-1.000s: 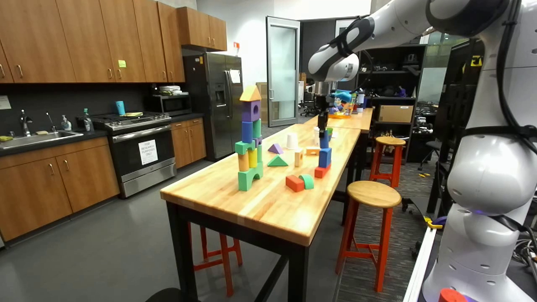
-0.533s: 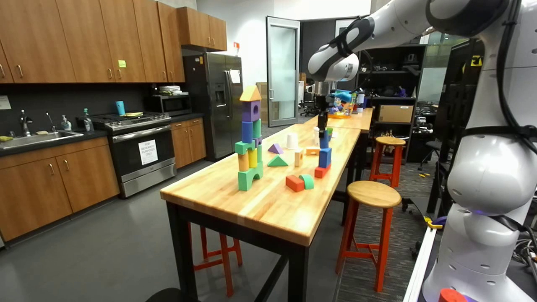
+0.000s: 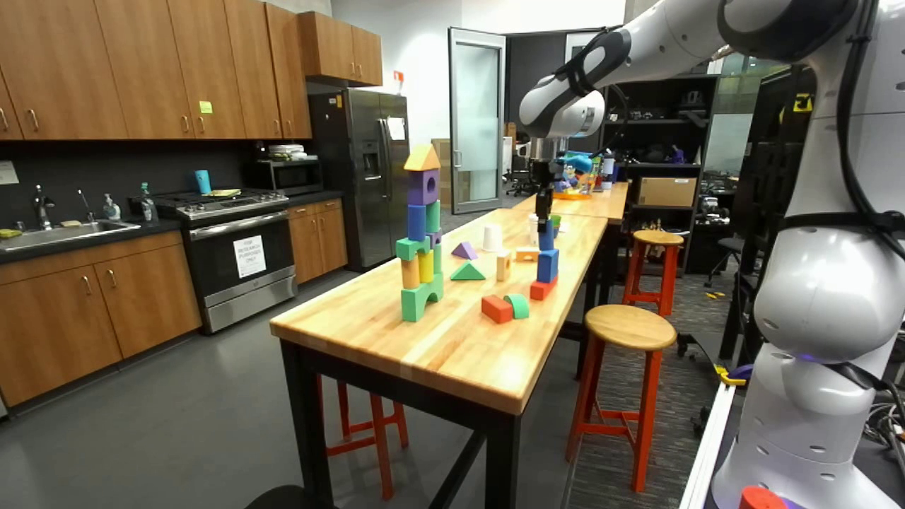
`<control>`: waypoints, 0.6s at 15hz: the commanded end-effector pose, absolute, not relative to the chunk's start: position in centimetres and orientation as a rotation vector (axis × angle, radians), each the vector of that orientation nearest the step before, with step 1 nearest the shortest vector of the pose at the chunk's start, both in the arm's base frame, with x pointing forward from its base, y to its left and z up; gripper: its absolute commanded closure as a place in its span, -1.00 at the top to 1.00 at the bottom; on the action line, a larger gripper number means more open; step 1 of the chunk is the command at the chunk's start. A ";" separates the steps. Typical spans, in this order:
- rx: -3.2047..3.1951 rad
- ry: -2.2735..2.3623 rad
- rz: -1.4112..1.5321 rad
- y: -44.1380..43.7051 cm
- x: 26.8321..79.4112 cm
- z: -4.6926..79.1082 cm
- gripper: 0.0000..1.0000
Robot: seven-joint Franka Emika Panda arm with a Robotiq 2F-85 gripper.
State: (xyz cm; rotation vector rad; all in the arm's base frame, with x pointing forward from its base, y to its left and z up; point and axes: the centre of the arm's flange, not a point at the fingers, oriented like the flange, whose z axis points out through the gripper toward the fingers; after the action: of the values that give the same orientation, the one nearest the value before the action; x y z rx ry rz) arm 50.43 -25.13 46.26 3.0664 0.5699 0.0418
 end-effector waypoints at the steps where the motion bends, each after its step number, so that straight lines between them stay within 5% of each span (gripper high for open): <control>1: 3.063 0.553 0.055 -24.9 50.1 46.4 -0.65; 9: 3.065 0.552 0.062 -25.1 50.2 46.2 -0.65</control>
State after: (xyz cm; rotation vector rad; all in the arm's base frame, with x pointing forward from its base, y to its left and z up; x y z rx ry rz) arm 50.41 -25.16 46.09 3.0673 0.5687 0.0398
